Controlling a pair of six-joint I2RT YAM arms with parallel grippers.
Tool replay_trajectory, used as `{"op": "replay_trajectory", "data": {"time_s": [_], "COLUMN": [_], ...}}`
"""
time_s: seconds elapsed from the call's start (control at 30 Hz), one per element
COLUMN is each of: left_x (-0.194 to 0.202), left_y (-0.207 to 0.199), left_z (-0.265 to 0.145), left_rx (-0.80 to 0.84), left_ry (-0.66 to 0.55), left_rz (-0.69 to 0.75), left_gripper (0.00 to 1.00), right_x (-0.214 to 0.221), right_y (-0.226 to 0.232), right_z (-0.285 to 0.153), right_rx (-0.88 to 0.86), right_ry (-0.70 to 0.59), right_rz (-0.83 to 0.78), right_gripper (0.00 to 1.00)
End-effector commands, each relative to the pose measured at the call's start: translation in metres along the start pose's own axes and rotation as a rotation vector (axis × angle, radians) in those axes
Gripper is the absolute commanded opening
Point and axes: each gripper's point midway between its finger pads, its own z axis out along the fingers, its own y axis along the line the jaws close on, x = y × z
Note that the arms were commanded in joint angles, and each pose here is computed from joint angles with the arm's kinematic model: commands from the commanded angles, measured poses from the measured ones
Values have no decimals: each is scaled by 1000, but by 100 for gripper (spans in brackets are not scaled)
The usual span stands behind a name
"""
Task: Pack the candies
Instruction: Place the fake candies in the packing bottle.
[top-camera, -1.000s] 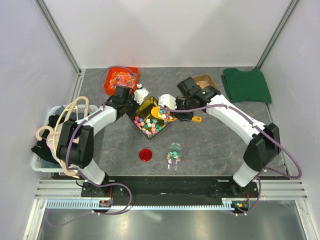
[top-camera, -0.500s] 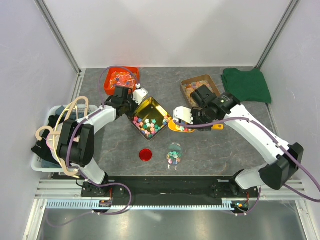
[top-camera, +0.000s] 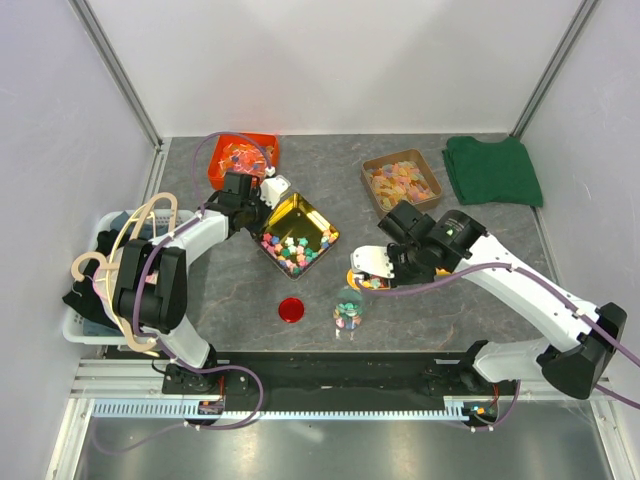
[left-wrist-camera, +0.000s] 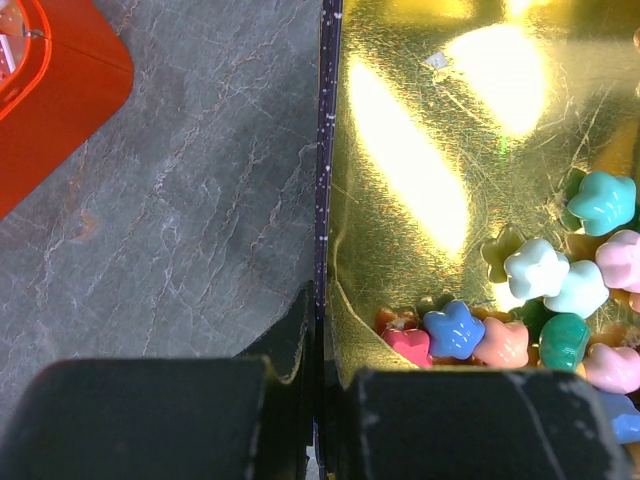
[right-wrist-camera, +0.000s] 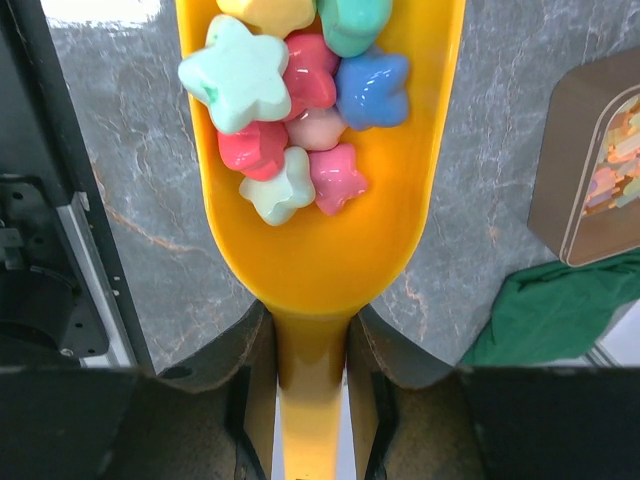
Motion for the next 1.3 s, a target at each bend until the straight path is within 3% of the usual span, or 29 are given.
{"op": "replay_trajectory", "data": {"time_s": [0.0, 1.27], "left_x": [-30, -26], "left_y": [3, 2], "left_z": [-5, -1], "left_rx": [11, 30], "left_ry": [-90, -88], "left_rz": [-25, -39], "left_gripper": [2, 2], "right_x": [9, 0], "right_y": [0, -14], "right_z": [-6, -19], "right_rx": [47, 266], "right_ry": [56, 398], "right_rz": [-14, -330], "right_gripper": [0, 0]}}
